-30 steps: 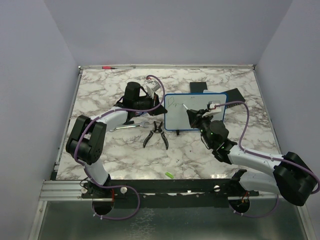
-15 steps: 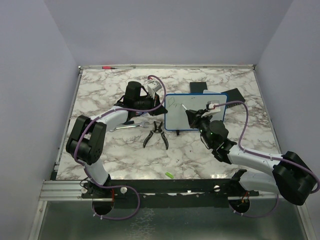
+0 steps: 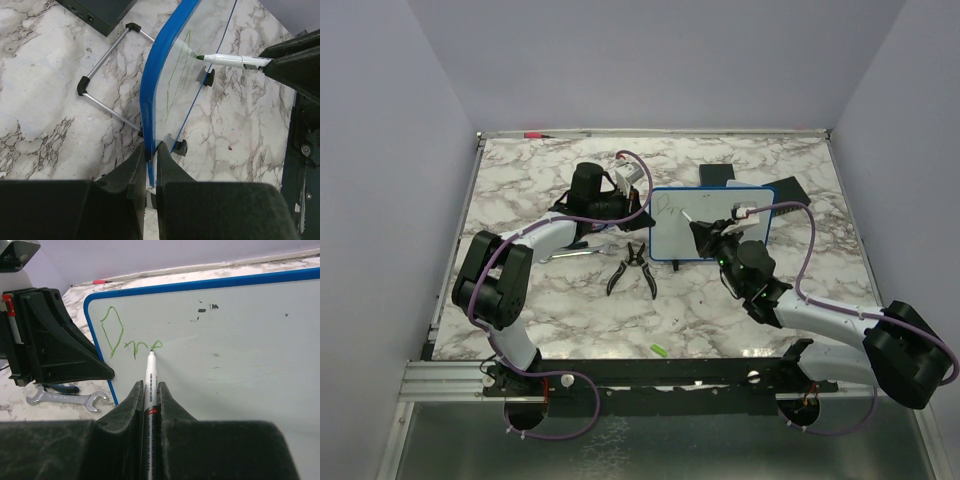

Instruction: Write a sentence on the whiteboard

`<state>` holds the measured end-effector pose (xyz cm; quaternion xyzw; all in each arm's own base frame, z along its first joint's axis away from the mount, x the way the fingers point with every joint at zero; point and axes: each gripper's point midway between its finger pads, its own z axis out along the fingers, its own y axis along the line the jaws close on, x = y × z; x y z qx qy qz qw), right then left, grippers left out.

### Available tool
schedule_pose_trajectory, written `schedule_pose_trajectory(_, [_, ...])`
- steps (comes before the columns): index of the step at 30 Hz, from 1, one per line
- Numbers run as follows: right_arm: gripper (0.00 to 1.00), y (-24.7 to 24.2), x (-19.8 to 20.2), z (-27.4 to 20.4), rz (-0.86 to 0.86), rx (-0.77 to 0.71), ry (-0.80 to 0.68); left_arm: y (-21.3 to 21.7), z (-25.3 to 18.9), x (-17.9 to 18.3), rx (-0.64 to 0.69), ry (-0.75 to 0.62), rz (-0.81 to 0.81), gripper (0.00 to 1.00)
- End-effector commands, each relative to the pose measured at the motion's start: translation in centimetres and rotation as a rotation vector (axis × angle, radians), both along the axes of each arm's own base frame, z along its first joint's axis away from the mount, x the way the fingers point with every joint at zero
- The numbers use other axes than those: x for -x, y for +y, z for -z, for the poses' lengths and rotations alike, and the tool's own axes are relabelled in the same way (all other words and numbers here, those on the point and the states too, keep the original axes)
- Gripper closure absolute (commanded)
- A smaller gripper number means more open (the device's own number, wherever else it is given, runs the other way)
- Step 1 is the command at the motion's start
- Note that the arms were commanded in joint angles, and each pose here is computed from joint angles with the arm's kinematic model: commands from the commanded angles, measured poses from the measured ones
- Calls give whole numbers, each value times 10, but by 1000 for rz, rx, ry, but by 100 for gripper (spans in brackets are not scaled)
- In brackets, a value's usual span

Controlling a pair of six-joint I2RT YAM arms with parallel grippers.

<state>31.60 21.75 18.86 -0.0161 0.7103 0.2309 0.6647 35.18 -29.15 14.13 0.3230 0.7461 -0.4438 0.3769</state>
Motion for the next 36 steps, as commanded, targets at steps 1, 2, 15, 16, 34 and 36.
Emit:
schedule_pose_trajectory(1, [99,-19,-1,11,89,20,31,1,14,2,-62,9,-19,100])
schedule_pose_trajectory(2, [99,-20,-1,11,94,19,32,1,14,2,-62,10,-19,100])
schedule_pose_trajectory(15, [99,-24,0,18,108,27,52,1,13,2,-61,9,-17,100])
schedule_pose_trajectory(16, [99,-24,0,20,107,28,55,1,13,2,-61,9,-18,100])
schedule_pose_trajectory(34, [99,-18,0,22,79,37,59,0,13,2,-59,12,-17,100])
schedule_pose_trajectory(36, [99,-13,3,17,43,29,41,1,13,2,-59,12,-16,100])
